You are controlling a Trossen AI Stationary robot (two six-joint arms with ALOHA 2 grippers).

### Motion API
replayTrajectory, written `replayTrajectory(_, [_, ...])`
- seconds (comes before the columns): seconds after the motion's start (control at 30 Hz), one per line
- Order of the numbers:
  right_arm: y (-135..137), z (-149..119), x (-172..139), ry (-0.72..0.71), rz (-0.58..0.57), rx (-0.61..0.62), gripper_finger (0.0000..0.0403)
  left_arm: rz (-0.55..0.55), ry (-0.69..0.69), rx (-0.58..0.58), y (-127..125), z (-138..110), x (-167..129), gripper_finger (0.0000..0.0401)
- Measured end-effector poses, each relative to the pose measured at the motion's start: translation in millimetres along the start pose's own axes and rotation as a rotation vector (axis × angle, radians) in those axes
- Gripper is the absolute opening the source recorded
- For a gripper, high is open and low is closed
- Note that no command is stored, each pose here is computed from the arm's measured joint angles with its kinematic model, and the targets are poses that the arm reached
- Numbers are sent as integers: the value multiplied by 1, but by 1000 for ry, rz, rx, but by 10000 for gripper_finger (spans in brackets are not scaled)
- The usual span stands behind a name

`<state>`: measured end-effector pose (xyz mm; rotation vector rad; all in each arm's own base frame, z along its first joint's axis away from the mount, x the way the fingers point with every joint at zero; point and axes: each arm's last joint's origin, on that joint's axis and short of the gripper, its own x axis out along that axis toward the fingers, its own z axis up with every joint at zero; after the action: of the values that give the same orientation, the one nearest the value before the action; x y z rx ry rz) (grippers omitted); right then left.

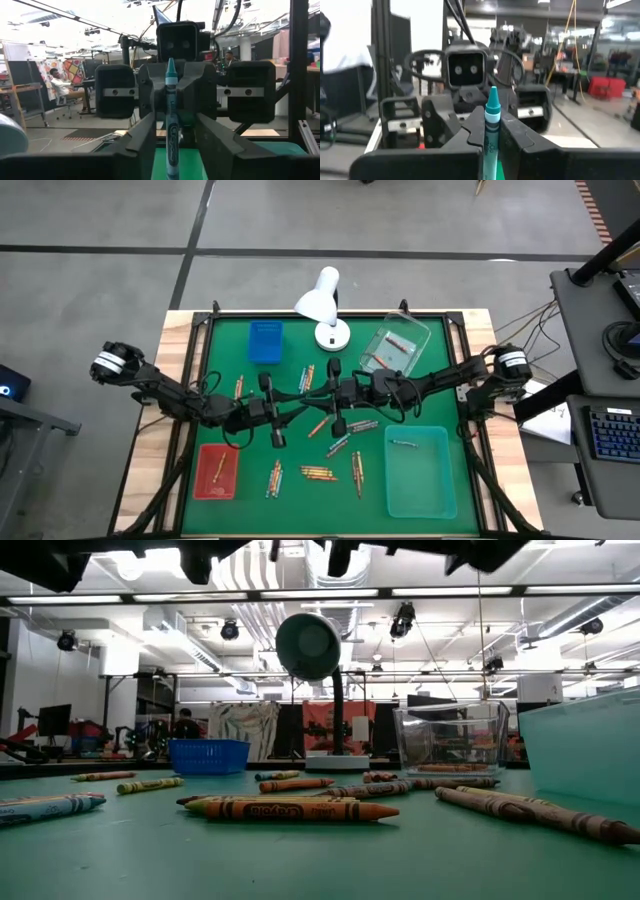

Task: Sort crayons
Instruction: Put the blue crayon into the green bin

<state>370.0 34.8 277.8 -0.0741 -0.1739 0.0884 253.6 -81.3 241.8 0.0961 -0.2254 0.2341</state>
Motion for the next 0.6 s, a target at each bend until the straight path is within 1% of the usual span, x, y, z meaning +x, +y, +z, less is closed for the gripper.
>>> replayTrajectory(0.17, [-4,27,-10,164,-10,1,17,41,6,-4,2,3,-1,146])
replayTrajectory(0.27, [-6,39,-16,331,-58,0,16,73,17,-1,3,3,-2,151])
replayTrajectory(0.33, [-7,45,-21,464,-72,35,16,81,32,9,3,2,-2,151])
replayTrajectory(0.43, [-6,48,-28,661,-90,96,16,78,54,20,3,0,-2,150])
replayTrajectory(0.5, [-2,45,-36,807,-87,122,16,75,69,25,3,-1,-3,150])
replayTrajectory(0.6, [7,39,-45,967,-97,181,16,72,90,25,2,-3,-3,150])
